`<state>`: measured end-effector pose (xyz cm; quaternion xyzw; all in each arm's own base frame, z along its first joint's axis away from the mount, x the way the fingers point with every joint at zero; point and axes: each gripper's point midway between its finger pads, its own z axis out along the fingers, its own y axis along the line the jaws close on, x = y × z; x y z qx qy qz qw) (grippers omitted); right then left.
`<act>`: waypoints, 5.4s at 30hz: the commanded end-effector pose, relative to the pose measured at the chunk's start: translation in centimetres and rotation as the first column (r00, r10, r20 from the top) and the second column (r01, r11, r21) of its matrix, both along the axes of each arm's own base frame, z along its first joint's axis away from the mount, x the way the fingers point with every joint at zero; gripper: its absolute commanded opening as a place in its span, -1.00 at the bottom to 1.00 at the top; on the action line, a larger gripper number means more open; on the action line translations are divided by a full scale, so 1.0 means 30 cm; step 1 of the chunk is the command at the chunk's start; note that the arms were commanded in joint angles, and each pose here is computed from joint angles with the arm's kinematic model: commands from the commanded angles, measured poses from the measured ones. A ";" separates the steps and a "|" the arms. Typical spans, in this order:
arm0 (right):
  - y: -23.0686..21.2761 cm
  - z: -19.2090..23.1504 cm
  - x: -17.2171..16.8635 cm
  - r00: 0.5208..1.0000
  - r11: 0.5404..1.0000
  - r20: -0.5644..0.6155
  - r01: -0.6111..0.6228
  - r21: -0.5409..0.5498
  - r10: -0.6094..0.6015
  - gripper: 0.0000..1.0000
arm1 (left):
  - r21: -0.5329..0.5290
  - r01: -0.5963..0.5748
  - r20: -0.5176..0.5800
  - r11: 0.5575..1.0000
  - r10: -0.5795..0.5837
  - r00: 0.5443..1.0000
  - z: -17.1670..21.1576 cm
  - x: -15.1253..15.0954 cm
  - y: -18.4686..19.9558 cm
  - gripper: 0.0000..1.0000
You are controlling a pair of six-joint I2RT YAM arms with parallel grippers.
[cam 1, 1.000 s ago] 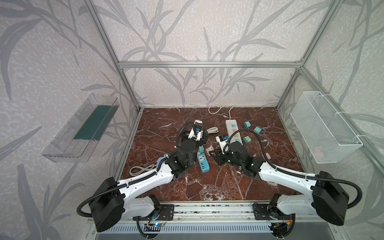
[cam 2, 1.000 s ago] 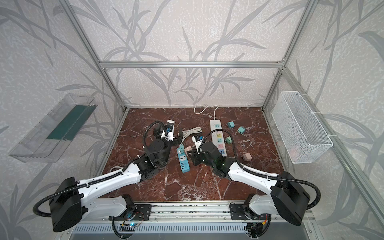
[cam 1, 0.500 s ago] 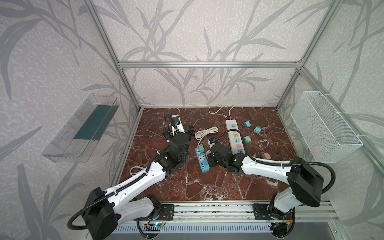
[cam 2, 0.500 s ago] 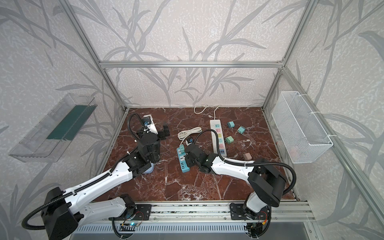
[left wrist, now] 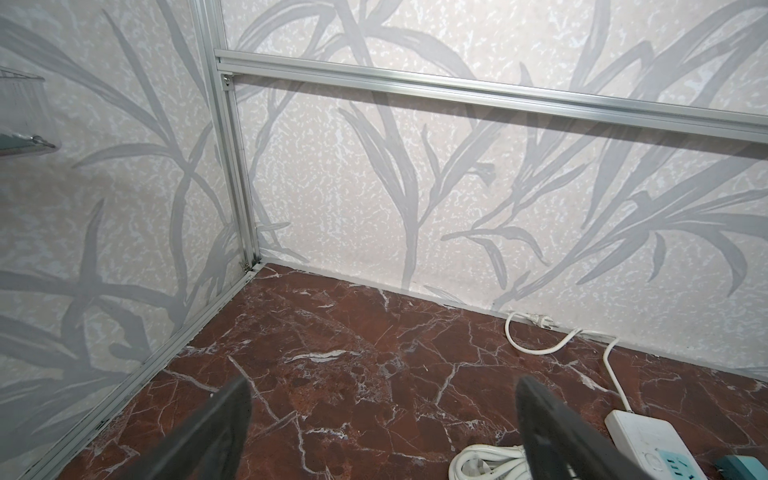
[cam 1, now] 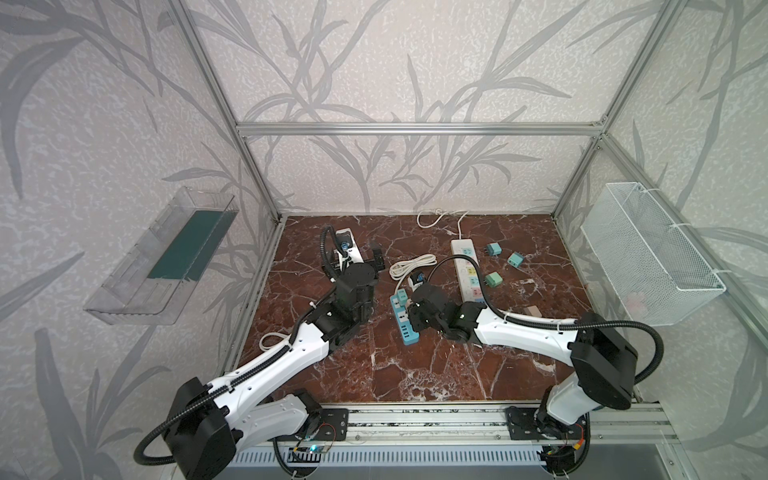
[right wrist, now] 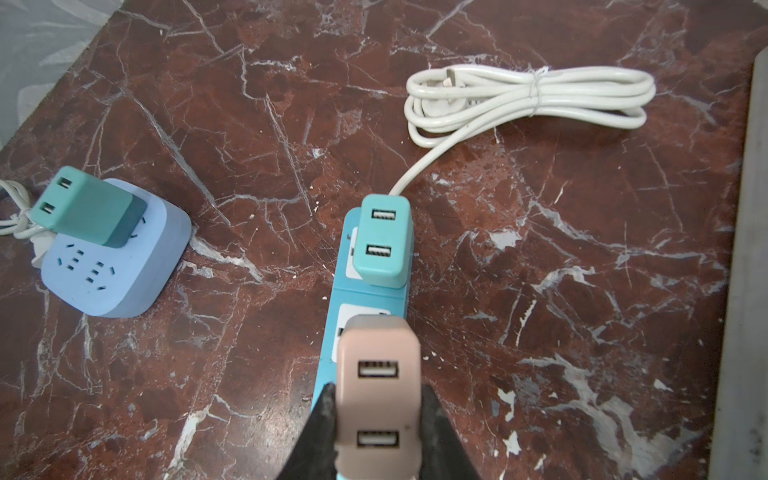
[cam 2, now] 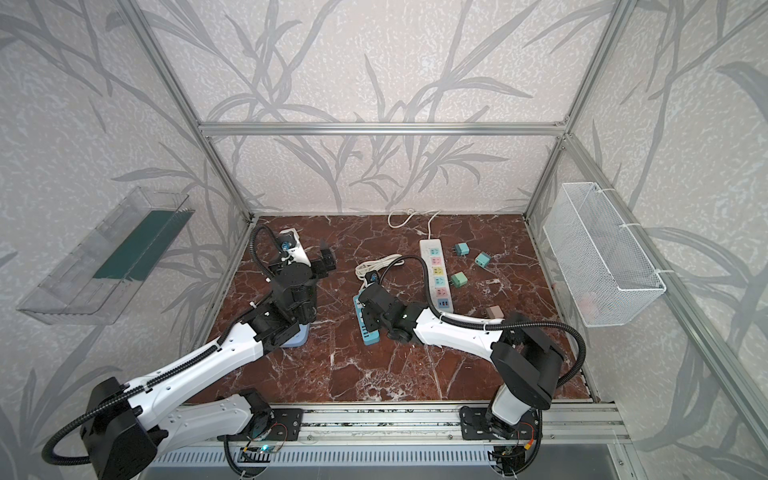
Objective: Insert the plug
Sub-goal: 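Carry the pink adapter over the teal strip with the right gripper while the left withdraws, then lower the pink adapter into the teal strip socket beside the teal adapter, then open the right gripper to release the plugged-in pink adapter, then lift the right gripper and move it over the white power strip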
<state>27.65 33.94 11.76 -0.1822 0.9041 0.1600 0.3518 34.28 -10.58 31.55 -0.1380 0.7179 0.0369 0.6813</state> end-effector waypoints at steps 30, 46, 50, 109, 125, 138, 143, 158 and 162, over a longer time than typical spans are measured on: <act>0.024 -0.154 0.013 0.992 0.993 -0.101 0.065 -0.096 -0.074 -1.00 | -0.086 -0.009 0.017 0.996 0.011 1.000 0.014 -0.008 0.035 0.95; 0.015 -0.314 -0.037 0.990 0.943 -0.128 0.017 -0.332 -0.063 -1.00 | -0.082 -0.011 0.018 0.997 0.012 1.000 0.015 -0.009 0.036 0.95; 0.001 -0.368 -0.055 0.981 0.922 -0.178 0.007 -0.386 -0.082 -1.00 | -0.081 -0.010 0.018 0.997 0.011 1.000 0.015 -0.010 0.036 0.95; 0.310 -0.055 0.400 0.999 1.000 0.032 0.007 -0.002 -0.007 0.28 | -0.152 0.010 0.110 0.988 0.007 0.994 0.053 -0.025 0.097 0.97; 0.273 0.058 0.374 0.997 0.999 0.062 -0.040 0.005 0.040 0.33 | -0.155 0.035 0.094 0.987 -0.020 0.995 0.038 -0.014 0.076 0.97; -0.461 0.150 0.276 0.984 0.940 -0.012 0.168 -0.298 -0.180 0.88 | -0.278 0.299 0.019 0.913 -0.306 0.952 -0.069 0.034 -0.132 0.90; -0.663 0.028 0.201 0.942 0.906 -0.093 0.280 -0.316 -0.324 0.98 | -0.351 0.522 0.032 0.777 -0.547 0.836 -0.089 0.020 -0.313 0.94; -0.687 -0.253 0.210 0.866 0.925 -0.374 0.223 -0.307 -0.333 0.98 | -0.292 0.731 0.007 0.617 -0.763 0.646 -0.098 -0.080 -0.538 0.95; -0.686 -0.297 0.229 0.858 0.918 -0.385 0.212 -0.335 -0.339 0.98 | -0.284 0.726 -0.012 0.627 -0.759 0.651 -0.099 -0.078 -0.537 0.95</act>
